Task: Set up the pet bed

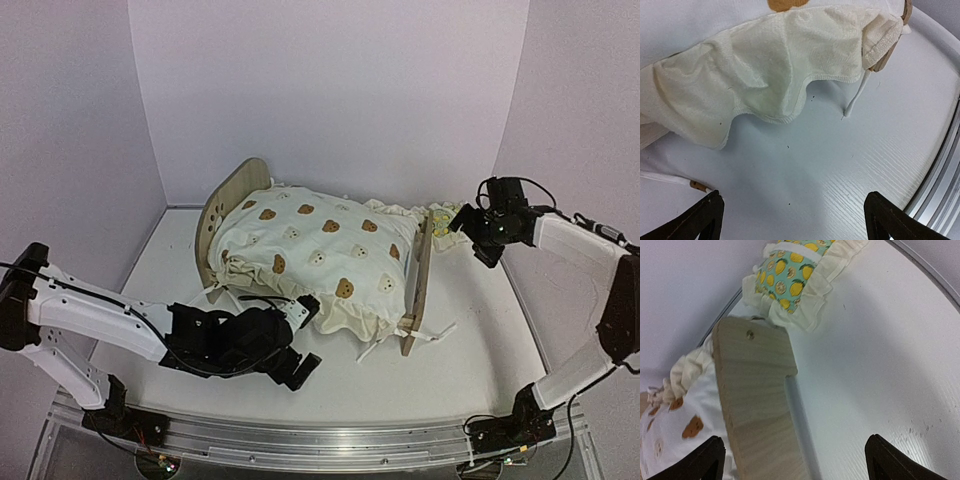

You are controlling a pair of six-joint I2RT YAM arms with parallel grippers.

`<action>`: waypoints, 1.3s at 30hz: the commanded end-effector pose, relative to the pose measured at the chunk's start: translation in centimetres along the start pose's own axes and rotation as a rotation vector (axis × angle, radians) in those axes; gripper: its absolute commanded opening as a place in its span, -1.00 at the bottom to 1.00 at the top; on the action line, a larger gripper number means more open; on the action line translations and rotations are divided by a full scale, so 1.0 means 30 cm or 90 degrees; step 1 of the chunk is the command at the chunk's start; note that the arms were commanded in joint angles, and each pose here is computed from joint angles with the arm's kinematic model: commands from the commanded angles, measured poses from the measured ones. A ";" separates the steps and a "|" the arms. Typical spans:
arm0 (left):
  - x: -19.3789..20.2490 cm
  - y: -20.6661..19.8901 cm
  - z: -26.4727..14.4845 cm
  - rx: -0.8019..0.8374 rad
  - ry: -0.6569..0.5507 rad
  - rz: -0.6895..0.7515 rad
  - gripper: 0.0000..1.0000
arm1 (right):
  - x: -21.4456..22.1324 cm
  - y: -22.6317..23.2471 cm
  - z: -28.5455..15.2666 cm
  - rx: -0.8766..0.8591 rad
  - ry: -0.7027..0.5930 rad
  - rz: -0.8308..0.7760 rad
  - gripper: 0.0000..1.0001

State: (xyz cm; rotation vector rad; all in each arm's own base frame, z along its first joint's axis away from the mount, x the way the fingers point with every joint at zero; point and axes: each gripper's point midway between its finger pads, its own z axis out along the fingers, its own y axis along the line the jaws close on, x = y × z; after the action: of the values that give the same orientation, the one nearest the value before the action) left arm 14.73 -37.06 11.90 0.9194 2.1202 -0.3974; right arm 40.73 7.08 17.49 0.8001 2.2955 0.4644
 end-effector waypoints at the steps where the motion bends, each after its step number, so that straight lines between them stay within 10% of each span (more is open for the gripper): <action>1: -0.044 0.061 -0.092 -0.019 -0.033 -0.029 0.99 | -0.131 0.052 0.122 -0.047 -0.014 0.117 0.96; 14: -0.066 0.137 -0.251 -0.004 -0.093 -0.033 0.96 | -0.228 0.034 0.698 -0.088 0.028 0.244 0.97; 25: -0.013 0.149 -0.222 -0.017 -0.075 -0.030 0.91 | -0.299 -0.021 0.883 -0.103 -0.013 0.266 0.92; 34: -0.016 0.126 -0.189 -0.015 -0.068 -0.023 0.88 | -0.320 0.011 0.840 -0.133 -0.030 0.226 -0.60; 39: -0.052 0.122 -0.195 -0.015 -0.085 -0.038 0.91 | -0.405 0.116 0.675 -0.165 -0.059 0.147 -0.92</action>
State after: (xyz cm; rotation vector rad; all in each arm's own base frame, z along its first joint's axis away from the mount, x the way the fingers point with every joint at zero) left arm 14.22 -30.97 14.56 0.8730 2.0749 -0.3958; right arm 63.47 3.81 2.80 1.1113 2.0482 0.7938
